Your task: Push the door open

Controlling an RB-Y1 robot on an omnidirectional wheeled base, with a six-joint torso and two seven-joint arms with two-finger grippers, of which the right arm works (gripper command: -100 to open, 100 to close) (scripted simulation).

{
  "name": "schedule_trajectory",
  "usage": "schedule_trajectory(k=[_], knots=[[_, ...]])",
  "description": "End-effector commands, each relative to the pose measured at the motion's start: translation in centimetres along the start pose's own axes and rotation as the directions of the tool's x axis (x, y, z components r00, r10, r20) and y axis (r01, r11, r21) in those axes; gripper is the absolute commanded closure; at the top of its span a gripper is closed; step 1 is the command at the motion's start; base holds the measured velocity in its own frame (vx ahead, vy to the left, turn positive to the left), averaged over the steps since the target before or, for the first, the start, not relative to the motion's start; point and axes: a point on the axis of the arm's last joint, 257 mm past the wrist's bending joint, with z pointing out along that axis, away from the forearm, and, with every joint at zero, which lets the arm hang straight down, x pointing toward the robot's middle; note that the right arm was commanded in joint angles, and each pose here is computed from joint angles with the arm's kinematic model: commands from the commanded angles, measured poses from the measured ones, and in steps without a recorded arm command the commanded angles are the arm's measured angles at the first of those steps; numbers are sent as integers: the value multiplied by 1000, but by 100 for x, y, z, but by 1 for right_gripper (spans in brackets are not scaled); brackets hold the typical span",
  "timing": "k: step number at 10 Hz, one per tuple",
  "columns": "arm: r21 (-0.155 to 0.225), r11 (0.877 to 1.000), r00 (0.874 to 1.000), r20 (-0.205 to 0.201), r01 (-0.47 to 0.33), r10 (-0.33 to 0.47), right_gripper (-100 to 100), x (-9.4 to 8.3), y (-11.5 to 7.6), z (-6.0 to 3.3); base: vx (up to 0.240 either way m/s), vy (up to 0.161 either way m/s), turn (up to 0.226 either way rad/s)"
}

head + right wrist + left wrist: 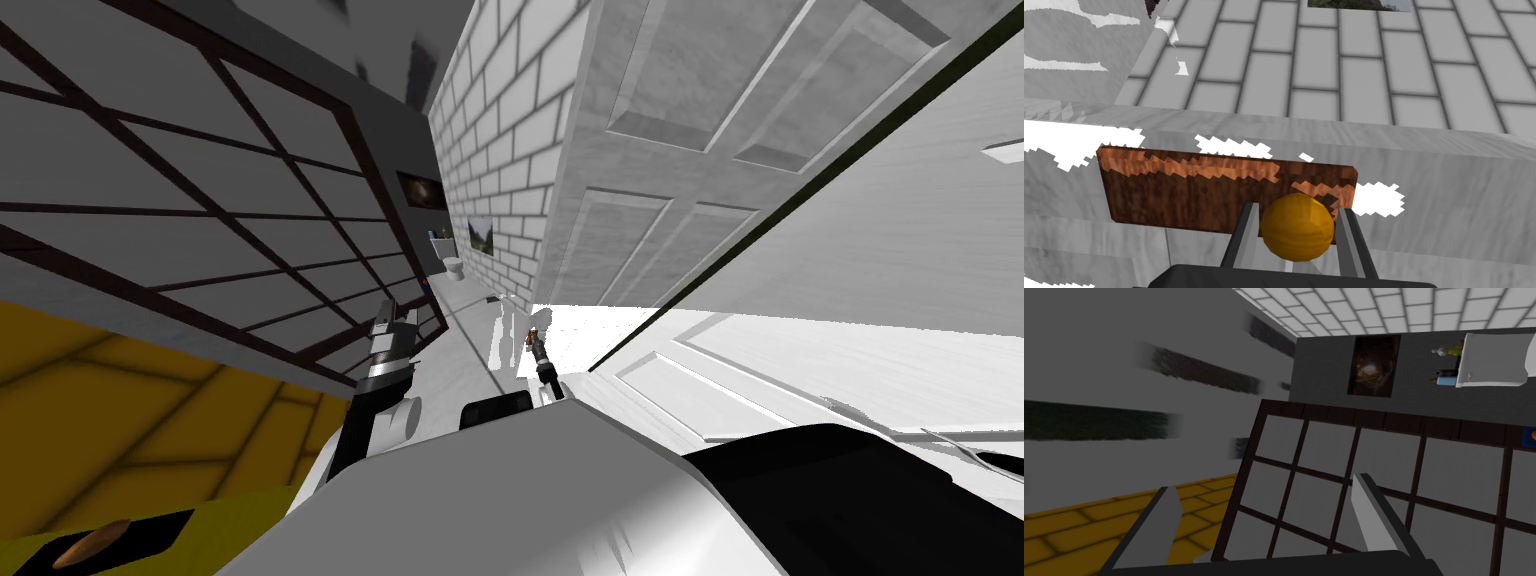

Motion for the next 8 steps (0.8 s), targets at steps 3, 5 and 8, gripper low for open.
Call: schedule_trajectory(k=[3, 5, 8], knots=[[-6, 1000, 998, 63, -9, 9, 100, -209, 18, 61, 180, 63, -69], [-5, 1000, 996, 88, -22, 23, 100, -250, 15, 77, 174, 95, -77], [-2, 1000, 994, 109, -4, 4, 100, -408, 5, 62, 136, 43, -43]])
